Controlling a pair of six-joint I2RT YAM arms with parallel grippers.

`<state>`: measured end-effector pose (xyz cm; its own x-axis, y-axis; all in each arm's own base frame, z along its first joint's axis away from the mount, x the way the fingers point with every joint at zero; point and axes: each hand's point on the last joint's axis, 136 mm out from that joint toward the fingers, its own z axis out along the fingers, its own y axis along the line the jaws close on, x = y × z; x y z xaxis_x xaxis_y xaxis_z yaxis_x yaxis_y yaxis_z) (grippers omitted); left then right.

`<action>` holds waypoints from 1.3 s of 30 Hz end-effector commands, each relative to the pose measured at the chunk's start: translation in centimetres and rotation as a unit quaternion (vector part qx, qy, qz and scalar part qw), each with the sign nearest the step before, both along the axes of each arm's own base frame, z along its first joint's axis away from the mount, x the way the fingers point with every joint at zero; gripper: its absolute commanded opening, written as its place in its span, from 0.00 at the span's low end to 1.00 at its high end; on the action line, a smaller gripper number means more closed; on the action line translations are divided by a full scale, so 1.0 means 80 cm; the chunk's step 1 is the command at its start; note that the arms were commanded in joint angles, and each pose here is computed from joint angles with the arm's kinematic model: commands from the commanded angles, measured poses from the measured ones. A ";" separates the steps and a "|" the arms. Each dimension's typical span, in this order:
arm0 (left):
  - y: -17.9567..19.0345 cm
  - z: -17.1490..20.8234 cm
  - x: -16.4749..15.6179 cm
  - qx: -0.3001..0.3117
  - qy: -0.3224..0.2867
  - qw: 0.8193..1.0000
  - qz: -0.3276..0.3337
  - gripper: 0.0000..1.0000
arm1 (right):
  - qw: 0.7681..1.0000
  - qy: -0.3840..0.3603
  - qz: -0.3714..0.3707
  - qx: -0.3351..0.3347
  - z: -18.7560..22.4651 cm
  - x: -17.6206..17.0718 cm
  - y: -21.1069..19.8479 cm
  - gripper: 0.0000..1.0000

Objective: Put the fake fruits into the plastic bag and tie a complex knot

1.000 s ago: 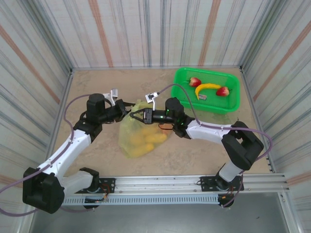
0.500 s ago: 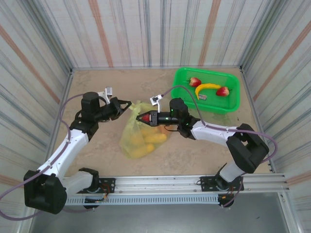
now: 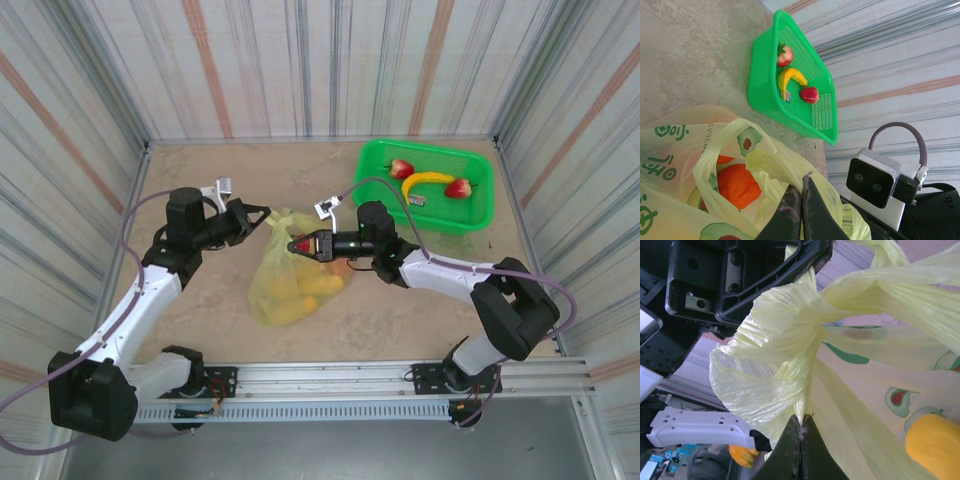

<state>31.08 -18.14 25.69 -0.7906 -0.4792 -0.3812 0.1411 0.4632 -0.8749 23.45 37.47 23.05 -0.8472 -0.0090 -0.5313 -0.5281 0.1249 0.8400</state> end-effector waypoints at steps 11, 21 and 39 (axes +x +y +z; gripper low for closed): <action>0.035 0.028 0.011 0.013 -0.047 0.998 0.042 0.00 | 0.989 -0.072 -0.014 -0.130 -0.027 -0.024 -0.047 0.00; 0.069 0.045 0.028 0.041 -0.082 0.991 0.102 0.00 | 0.934 -0.149 -0.134 -0.296 -0.039 0.001 -0.135 0.00; 0.138 0.014 0.057 0.111 -0.096 0.966 0.215 0.00 | 0.848 -0.080 -0.340 -0.399 -0.092 0.053 -0.280 0.00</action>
<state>33.43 -11.94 26.07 -0.6325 -0.5665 -0.5282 0.1178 0.6036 -0.7885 27.47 20.11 19.43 -0.6448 -0.0385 -0.7634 -0.4258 0.8475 0.3170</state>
